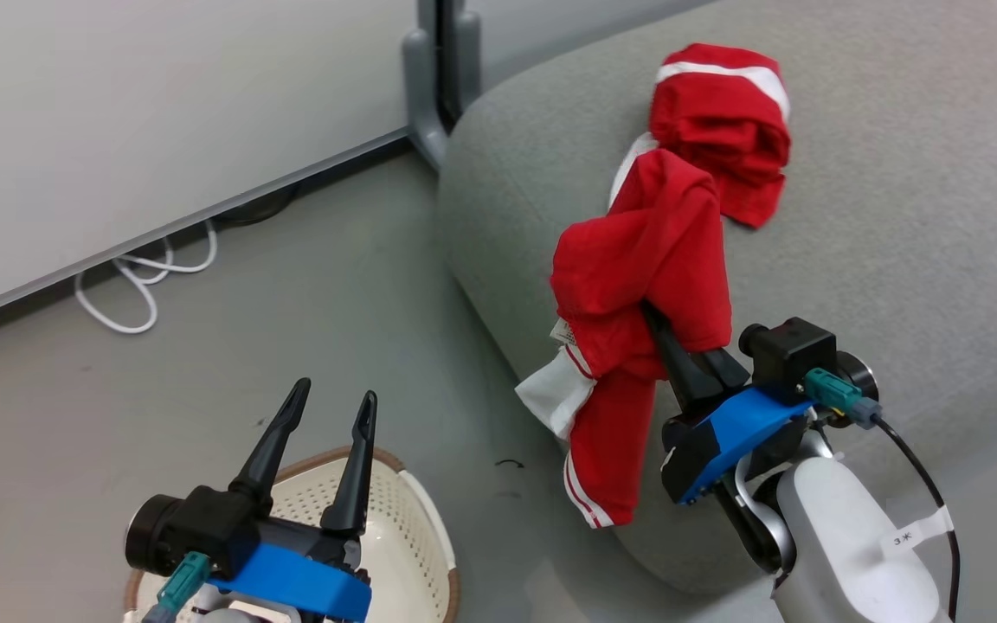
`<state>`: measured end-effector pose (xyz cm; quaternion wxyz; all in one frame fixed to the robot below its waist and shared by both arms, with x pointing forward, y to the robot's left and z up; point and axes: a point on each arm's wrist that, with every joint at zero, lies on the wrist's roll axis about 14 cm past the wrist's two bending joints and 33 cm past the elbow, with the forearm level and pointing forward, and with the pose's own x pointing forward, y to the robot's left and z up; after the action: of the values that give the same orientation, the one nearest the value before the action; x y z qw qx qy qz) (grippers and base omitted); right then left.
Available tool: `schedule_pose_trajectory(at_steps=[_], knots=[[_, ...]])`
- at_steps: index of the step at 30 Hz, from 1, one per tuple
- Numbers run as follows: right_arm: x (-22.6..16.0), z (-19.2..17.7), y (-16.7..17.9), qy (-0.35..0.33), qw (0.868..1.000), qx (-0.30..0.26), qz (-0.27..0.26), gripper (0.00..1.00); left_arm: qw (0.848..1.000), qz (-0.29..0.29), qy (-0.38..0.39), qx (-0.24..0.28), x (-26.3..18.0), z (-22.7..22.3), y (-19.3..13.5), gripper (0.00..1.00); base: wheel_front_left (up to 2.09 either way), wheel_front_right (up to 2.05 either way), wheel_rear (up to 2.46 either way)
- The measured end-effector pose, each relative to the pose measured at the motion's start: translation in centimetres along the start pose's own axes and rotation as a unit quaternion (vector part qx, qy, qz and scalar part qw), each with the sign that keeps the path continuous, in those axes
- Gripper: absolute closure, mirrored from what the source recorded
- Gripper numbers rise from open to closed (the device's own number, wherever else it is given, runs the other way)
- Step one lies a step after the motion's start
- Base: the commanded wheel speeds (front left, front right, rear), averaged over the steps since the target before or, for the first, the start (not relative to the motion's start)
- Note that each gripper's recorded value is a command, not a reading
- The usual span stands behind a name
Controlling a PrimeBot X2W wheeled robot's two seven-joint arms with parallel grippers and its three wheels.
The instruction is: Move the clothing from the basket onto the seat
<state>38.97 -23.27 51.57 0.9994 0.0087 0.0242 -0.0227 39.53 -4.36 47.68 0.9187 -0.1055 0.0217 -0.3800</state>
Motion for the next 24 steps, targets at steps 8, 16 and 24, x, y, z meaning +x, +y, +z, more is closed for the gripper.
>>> schedule_pose_trajectory(at_steps=[8,16,24], knots=[[-1.9,-0.6,-2.6,0.007,0.999,0.003,-0.041,1.00,0.999,-0.046,0.009,-0.004,1.7,-0.9,-2.1,0.00,0.00,0.00,0.00],[-2.2,-1.0,-3.3,0.010,0.998,0.005,-0.054,1.00,0.998,-0.053,0.016,-0.003,1.8,-1.4,-2.2,0.00,0.00,0.00,0.00],[0.7,2.0,-5.4,-0.013,0.997,-0.020,-0.072,1.00,0.999,-0.049,0.020,-0.006,2.0,-1.9,-1.3,0.00,0.00,0.00,0.00]])
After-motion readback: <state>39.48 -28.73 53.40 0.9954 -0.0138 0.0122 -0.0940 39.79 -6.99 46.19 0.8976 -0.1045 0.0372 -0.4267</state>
